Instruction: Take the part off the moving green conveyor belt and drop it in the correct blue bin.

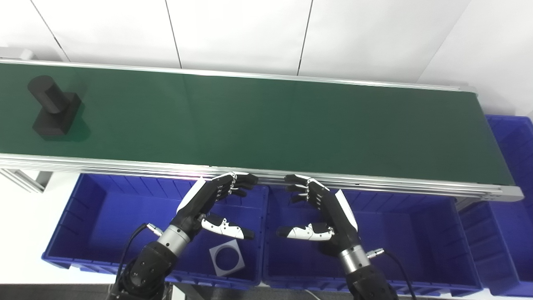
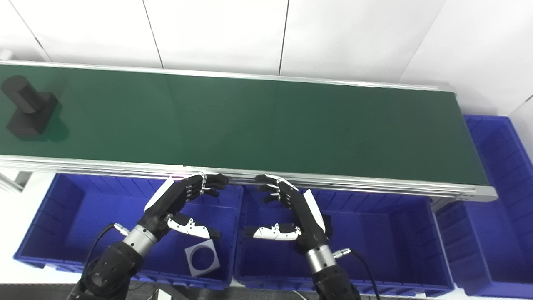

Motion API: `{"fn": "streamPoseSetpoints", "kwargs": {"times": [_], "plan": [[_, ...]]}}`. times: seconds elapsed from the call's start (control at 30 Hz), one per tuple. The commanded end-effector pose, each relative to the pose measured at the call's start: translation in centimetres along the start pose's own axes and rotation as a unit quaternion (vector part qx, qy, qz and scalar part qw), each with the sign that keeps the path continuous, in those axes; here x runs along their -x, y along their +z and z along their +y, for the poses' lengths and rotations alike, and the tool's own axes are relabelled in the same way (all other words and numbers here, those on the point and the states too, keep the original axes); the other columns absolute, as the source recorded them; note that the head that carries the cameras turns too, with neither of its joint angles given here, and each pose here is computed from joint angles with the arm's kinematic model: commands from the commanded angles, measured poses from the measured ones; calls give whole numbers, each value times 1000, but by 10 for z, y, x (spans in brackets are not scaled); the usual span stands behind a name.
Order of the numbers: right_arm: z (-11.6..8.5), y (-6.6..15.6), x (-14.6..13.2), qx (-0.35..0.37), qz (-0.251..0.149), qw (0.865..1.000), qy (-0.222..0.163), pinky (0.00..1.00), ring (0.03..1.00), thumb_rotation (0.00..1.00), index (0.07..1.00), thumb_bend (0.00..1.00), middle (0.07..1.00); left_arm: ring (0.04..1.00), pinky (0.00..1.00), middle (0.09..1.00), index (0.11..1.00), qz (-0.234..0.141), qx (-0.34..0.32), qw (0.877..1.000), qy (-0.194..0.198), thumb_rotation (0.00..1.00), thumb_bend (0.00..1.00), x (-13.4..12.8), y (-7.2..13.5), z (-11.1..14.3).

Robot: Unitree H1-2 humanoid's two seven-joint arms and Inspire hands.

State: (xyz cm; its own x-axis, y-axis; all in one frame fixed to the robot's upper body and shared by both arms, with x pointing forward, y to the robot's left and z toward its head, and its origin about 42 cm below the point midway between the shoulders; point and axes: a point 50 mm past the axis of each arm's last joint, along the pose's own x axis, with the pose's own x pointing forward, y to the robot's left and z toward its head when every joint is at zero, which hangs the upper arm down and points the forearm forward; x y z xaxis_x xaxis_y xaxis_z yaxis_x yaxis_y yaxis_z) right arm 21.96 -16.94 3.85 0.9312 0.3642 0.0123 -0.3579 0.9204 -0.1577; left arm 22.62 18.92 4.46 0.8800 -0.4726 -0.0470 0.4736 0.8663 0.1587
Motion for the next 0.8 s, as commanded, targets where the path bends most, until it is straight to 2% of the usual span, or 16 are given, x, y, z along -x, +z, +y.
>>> {"fn": "streamPoseSetpoints", "kwargs": {"times": [0.0, 0.77], "plan": [[1, 9, -5, -3, -33, 999, -10, 639, 747, 212, 744, 855, 817, 762, 710, 769, 725, -36, -14, 999, -2, 0, 929, -8, 12, 6], [2, 8, -6, -4, -33, 999, -8, 643, 748, 198, 746, 844, 821, 761, 703, 767, 718, -34, -18, 999, -1, 0, 932, -6, 11, 7]]}}
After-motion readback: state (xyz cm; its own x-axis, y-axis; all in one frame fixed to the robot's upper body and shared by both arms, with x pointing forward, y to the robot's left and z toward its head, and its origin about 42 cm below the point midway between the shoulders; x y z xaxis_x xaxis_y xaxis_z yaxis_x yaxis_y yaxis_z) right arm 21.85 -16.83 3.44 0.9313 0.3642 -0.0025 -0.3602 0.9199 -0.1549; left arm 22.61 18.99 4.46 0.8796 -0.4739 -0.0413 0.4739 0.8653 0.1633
